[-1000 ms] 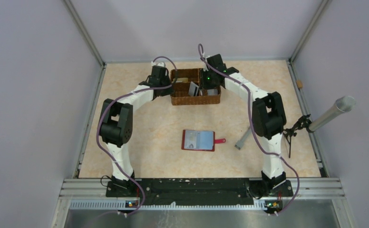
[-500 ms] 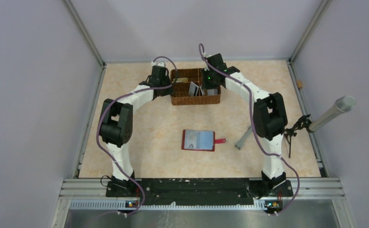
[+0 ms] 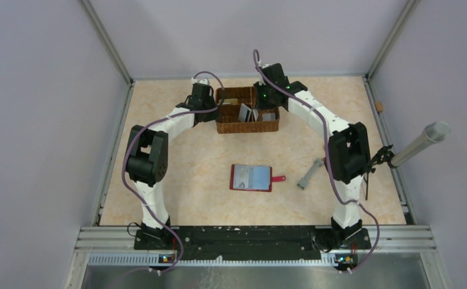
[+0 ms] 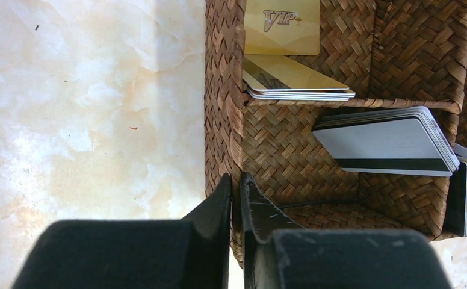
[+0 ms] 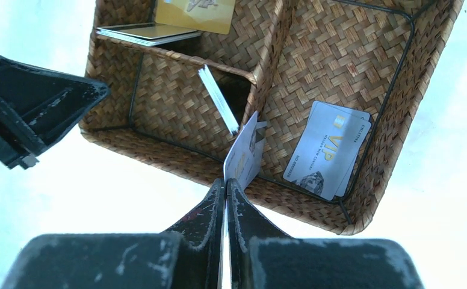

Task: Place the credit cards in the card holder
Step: Pick up the credit card from the storage box.

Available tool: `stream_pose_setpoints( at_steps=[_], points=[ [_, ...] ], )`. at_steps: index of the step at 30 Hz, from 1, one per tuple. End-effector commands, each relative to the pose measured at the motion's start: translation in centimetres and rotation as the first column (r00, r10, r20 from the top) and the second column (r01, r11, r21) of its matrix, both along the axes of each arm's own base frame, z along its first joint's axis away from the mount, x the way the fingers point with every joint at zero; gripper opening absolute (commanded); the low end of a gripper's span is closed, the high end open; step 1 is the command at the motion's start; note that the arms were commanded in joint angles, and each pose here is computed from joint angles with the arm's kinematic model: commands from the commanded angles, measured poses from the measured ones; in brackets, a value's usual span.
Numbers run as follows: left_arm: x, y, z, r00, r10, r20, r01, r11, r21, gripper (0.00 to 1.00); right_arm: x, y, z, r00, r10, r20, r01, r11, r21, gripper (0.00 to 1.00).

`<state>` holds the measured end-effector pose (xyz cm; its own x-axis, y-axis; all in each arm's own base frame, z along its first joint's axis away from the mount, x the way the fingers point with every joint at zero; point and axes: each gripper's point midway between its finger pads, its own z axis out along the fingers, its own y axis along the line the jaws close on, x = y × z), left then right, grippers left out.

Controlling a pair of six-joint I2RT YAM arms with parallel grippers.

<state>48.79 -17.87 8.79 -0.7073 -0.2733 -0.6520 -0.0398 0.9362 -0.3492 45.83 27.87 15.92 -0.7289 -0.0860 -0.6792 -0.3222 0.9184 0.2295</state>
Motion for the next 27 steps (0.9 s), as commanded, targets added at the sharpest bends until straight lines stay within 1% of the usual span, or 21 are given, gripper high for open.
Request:
stream_pose_setpoints(
  at_steps=[1,3,5,6,10,13,18,22,25,27],
  points=[
    [0.2,0.2,0.8,1.000,0.015,0.002,-0.015,1.000,0.001,0.12,-0.6,1.1,5.7,0.996,0.005,0.093,-0.012,0.997,0.073,0.00],
    [0.1,0.3,0.9,1.000,0.014,0.004,-0.014,1.000,0.004,0.20,-0.8,1.1,6.0,0.995,0.006,0.095,-0.014,0.997,0.075,0.00],
    [0.0,0.4,1.0,1.000,0.010,0.005,-0.010,1.000,0.007,0.34,-1.0,1.1,6.3,0.995,0.007,0.099,-0.014,0.997,0.075,0.00],
    [-0.1,0.5,1.1,1.000,0.011,0.009,-0.011,1.000,0.011,0.38,-1.1,1.0,6.5,0.995,0.004,0.102,-0.011,0.997,0.073,0.00],
    [-0.4,1.1,1.9,1.000,0.014,0.026,-0.015,1.000,0.028,0.53,-1.7,0.6,7.7,0.993,0.000,0.120,-0.008,0.997,0.071,0.00],
    [-0.6,1.5,3.2,0.998,0.014,0.054,-0.016,0.999,0.037,0.63,-2.2,-0.1,8.8,0.990,-0.018,0.140,0.011,0.999,0.048,0.00],
    [-1.3,2.7,5.8,0.994,0.033,0.105,-0.040,0.997,0.070,0.71,-3.9,-1.2,10.9,0.984,-0.025,0.179,0.023,1.000,0.016,0.00],
    [-2.2,3.8,8.1,0.988,0.047,0.146,-0.061,0.994,0.095,0.73,-5.3,-2.3,12.1,0.978,-0.031,0.205,0.028,0.999,0.014,0.00],
    [-3.6,3.2,10.7,0.978,-0.009,0.209,-0.004,0.998,0.061,0.74,-6.9,-2.6,12.2,0.978,0.016,0.208,-0.022,1.000,0.023,0.00],
    [-5.3,1.5,12.7,0.955,-0.115,0.272,0.119,0.993,0.004,0.74,-8.2,-2.4,12.0,0.978,0.066,0.199,-0.074,0.997,0.035,0.00]
  ],
)
